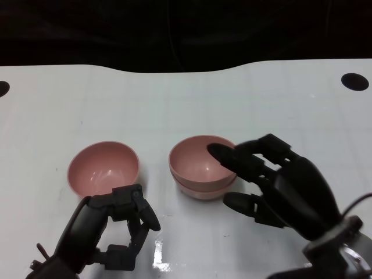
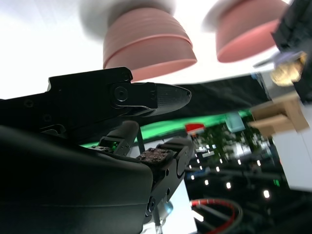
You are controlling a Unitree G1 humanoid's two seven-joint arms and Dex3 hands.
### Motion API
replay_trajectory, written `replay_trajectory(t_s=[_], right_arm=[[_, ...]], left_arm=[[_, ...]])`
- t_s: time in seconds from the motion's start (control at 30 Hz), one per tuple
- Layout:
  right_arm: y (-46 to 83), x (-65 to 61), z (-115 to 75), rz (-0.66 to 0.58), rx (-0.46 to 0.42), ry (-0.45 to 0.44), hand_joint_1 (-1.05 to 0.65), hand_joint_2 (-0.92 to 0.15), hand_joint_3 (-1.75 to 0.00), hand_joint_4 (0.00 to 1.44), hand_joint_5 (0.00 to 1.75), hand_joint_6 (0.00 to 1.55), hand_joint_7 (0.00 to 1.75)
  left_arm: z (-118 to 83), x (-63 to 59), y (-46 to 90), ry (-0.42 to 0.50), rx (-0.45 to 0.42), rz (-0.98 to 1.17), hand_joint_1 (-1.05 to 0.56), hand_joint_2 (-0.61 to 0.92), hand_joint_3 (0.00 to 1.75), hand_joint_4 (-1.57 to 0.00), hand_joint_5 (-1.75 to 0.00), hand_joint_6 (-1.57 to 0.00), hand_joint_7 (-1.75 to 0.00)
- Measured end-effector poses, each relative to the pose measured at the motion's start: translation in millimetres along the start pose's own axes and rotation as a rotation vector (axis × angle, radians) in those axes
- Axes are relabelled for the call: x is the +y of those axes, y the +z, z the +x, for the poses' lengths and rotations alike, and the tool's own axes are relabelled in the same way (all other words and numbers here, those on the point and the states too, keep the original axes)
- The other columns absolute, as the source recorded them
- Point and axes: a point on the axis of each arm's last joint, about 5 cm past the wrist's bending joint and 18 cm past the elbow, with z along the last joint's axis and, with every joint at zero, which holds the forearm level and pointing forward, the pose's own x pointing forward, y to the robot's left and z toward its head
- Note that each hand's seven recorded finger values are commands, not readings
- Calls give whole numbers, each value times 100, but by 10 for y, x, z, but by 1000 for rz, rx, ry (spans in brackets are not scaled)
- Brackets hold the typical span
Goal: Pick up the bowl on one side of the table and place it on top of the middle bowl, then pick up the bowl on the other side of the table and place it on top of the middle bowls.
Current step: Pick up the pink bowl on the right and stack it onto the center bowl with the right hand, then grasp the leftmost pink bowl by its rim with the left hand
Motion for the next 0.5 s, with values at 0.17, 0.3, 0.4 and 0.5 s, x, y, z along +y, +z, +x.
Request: replay_trajectory(t_s=[0.17,0.3,0.4,0.5], right_arm=[[-42,-34,-130,29,5,-18,-43,-92,-15,39,101,64,23],[-55,-55,-250,69,18,-30,-35,-92,-11,48,104,72,30],[-53,-69,-339,89,47,-34,-34,-92,-9,51,104,74,32],[-40,-82,-365,100,47,-35,-29,-92,-8,56,105,77,35]], left_arm=[[8,0,2,19,-8,-20,-21,38,124,-85,-157,-84,-124],[22,-8,11,30,-15,-35,-18,38,126,-81,-151,-81,-120],[26,-2,18,39,-20,-39,-18,38,126,-79,-150,-81,-119],[33,-11,24,41,-25,-43,-17,38,126,-77,-149,-79,-117]])
